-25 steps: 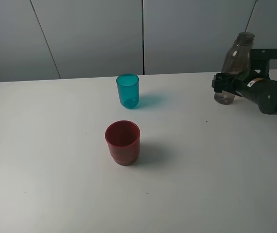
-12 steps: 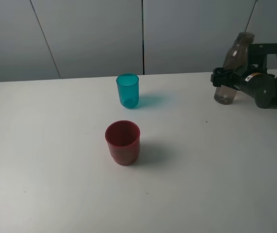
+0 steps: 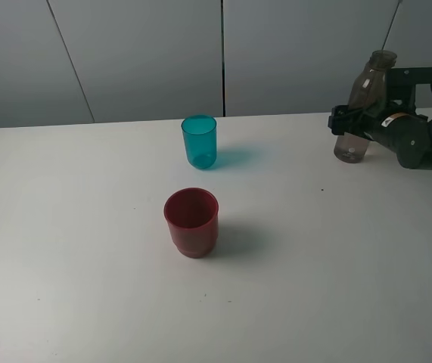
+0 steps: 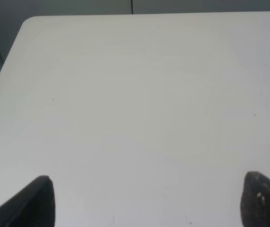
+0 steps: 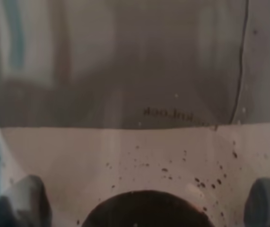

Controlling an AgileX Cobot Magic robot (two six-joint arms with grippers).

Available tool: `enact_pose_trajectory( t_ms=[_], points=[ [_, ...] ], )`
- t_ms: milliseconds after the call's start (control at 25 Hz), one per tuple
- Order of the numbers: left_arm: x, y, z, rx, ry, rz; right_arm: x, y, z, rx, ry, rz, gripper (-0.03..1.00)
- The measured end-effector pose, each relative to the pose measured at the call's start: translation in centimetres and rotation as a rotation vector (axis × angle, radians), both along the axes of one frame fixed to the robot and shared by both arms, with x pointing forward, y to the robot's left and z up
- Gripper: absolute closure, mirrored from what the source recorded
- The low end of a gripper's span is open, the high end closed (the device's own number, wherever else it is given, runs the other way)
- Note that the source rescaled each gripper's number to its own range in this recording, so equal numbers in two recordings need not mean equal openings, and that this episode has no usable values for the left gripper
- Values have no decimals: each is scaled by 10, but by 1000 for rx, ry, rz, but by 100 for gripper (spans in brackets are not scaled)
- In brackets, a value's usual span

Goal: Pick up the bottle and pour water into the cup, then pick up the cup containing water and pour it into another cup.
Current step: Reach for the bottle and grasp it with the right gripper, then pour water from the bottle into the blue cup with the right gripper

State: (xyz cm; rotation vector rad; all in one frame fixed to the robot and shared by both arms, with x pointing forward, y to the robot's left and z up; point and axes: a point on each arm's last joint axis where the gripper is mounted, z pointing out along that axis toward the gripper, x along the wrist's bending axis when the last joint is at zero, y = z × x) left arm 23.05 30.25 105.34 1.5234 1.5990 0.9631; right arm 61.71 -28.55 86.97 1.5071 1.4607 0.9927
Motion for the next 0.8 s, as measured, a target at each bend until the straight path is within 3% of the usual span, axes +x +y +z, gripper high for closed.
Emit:
enact_pose_trajectory(
  t_ms=[80, 120, 160, 200, 240, 800],
  points=[
    [0, 0, 0, 0, 0, 0, 0, 0, 0, 0, 0, 1, 12],
    [0, 0, 0, 0, 0, 0, 0, 0, 0, 0, 0, 1, 31],
    [0, 0, 0, 0, 0, 0, 0, 0, 0, 0, 0, 1, 59],
    [0, 0, 0, 0, 0, 0, 0, 0, 0, -1, 0, 1, 97],
    [0, 0, 0, 0, 0, 0, 0, 0, 0, -2, 0, 1, 89],
    [0, 0, 0, 0, 0, 0, -1, 4, 3, -25, 12, 56, 90]
  ],
)
